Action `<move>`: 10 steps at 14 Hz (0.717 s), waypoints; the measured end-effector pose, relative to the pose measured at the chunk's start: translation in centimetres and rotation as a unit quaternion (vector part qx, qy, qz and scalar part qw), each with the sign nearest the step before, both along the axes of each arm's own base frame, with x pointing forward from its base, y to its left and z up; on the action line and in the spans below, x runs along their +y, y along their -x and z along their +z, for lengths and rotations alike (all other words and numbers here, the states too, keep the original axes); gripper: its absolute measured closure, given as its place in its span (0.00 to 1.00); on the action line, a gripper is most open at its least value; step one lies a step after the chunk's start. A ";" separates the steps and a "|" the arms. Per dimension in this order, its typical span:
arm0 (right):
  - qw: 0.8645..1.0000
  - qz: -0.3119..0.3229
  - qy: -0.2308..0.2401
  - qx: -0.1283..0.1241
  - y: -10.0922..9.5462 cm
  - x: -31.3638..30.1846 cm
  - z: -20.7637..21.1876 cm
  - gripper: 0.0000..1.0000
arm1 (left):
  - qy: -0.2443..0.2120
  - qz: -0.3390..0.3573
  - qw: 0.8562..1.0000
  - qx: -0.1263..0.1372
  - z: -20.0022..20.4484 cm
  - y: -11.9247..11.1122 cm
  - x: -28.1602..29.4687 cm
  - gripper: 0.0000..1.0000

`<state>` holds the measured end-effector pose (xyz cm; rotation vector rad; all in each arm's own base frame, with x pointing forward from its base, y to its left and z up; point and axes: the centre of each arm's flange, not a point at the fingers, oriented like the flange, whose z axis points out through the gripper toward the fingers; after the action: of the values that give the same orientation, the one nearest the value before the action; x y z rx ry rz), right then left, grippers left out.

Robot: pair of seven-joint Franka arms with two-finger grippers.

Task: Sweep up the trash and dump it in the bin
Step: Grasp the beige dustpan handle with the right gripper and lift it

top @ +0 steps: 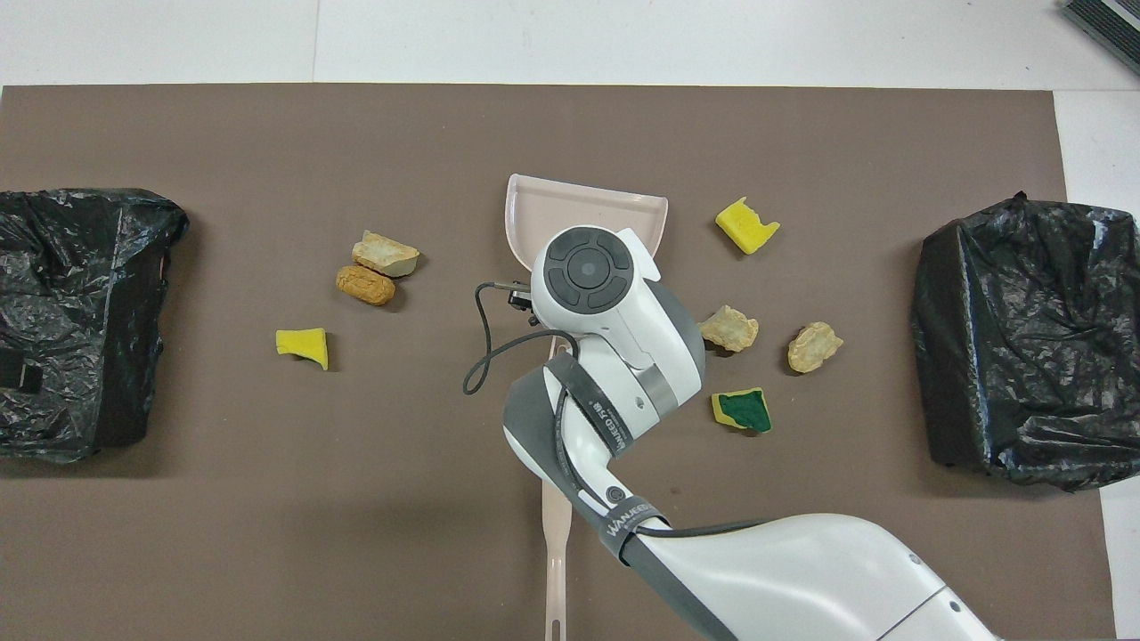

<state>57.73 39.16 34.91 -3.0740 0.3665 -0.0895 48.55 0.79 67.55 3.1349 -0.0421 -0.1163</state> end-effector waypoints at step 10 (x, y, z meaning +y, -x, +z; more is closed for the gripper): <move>0.998 0.066 0.010 0.009 0.4 -0.3 0.5 0.69 | -0.001 -0.010 1.000 0.013 -0.3 1.3 -1.0 0.00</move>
<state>57.32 38.89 35.39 -3.1101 0.1640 -0.0617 47.23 -0.23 67.27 3.1357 -0.0717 -0.1560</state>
